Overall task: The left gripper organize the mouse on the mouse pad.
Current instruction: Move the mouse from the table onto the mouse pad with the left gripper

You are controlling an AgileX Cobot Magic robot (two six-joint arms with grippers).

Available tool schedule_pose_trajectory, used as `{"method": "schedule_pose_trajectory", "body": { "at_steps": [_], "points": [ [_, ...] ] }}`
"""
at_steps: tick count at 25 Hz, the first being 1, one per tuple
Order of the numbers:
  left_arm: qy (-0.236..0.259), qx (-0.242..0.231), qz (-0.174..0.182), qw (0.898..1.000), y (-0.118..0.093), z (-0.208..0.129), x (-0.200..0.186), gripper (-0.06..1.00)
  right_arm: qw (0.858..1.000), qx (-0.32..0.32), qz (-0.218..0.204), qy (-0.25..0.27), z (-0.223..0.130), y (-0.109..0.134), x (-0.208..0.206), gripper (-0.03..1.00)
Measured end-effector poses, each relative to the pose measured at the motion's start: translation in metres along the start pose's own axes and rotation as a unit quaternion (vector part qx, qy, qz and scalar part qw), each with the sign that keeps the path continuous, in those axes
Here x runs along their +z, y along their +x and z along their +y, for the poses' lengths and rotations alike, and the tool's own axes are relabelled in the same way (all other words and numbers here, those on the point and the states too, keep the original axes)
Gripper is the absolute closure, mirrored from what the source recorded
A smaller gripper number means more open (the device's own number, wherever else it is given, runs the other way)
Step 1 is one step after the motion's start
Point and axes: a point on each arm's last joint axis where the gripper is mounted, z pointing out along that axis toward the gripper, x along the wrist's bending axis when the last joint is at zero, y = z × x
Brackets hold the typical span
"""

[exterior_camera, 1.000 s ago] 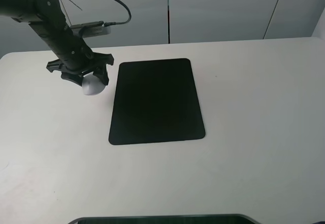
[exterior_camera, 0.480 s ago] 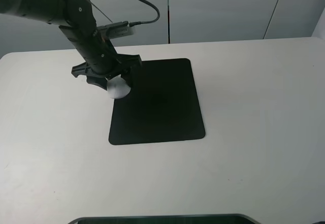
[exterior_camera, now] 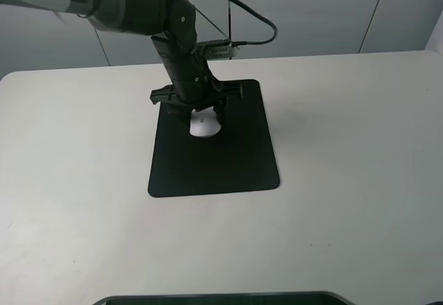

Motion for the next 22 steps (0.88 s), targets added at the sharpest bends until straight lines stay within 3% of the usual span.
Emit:
{"method": "schedule_pose_trajectory", "body": {
  "at_steps": [22],
  "points": [
    [-0.009, -0.036, 0.02, 0.999, -0.003, 0.006, 0.032, 0.37, 1.0, 0.0, 0.0, 0.0, 0.0, 0.0, 0.0, 0.27]
  ]
}}
